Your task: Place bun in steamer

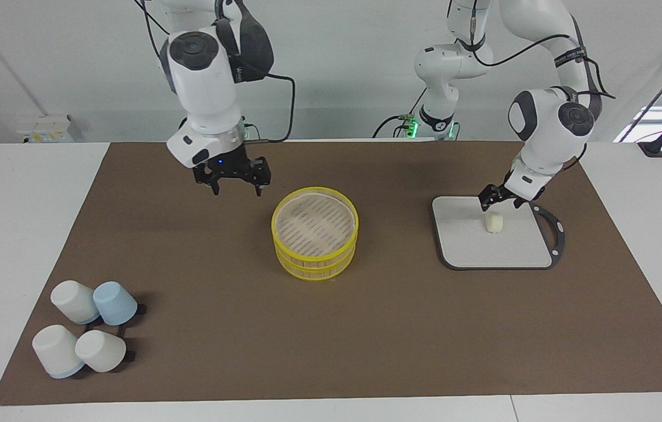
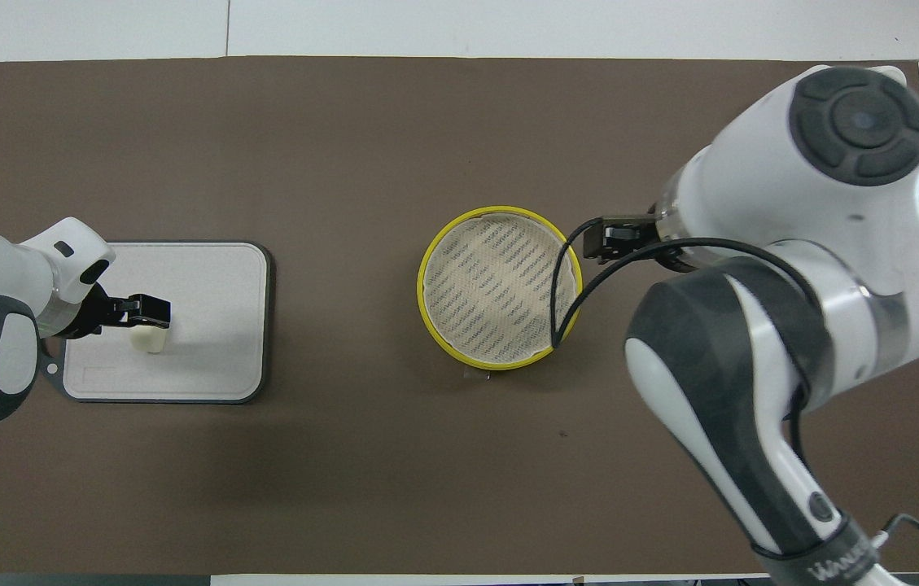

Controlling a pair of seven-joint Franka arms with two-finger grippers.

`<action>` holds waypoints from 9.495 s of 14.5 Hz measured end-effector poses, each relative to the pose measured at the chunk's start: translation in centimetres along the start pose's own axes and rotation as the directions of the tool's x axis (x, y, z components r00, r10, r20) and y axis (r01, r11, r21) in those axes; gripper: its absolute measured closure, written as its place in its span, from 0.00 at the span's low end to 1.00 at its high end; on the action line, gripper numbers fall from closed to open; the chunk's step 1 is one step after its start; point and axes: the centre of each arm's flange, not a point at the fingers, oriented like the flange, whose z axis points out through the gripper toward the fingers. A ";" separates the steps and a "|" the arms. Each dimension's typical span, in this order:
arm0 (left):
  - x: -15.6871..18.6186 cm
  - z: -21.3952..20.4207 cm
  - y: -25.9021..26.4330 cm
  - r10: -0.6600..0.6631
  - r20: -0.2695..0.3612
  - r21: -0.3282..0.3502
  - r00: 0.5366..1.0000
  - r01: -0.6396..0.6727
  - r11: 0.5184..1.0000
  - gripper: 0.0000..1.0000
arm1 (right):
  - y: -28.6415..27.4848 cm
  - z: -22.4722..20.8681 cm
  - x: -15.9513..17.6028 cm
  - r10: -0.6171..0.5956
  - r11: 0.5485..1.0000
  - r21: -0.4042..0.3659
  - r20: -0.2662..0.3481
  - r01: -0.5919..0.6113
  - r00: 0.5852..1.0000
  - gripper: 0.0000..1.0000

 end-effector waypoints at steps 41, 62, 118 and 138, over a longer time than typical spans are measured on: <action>6.0 -3.5 3.5 -0.039 0.045 -0.026 0.998 0.041 0.999 0.57 | -6.5 -0.8 5.4 -0.035 0.999 -0.016 -0.047 0.034 0.998 0.91; 1.5 1.4 47.6 -0.239 0.057 -0.078 0.969 0.243 0.967 0.57 | 28.7 2.1 14.0 -0.208 0.978 -0.038 -0.018 0.207 0.978 0.91; 1.4 -21.1 1.3 0.010 0.101 -0.040 0.995 -0.006 0.999 0.00 | -22.6 13.5 -0.5 0.201 0.979 0.030 -0.050 -0.200 0.978 0.91; 0.7 -21.5 3.4 0.059 0.050 -0.026 0.997 -0.058 0.998 0.00 | 5.8 -4.7 6.3 -0.086 0.996 -0.026 -0.020 0.085 0.996 0.00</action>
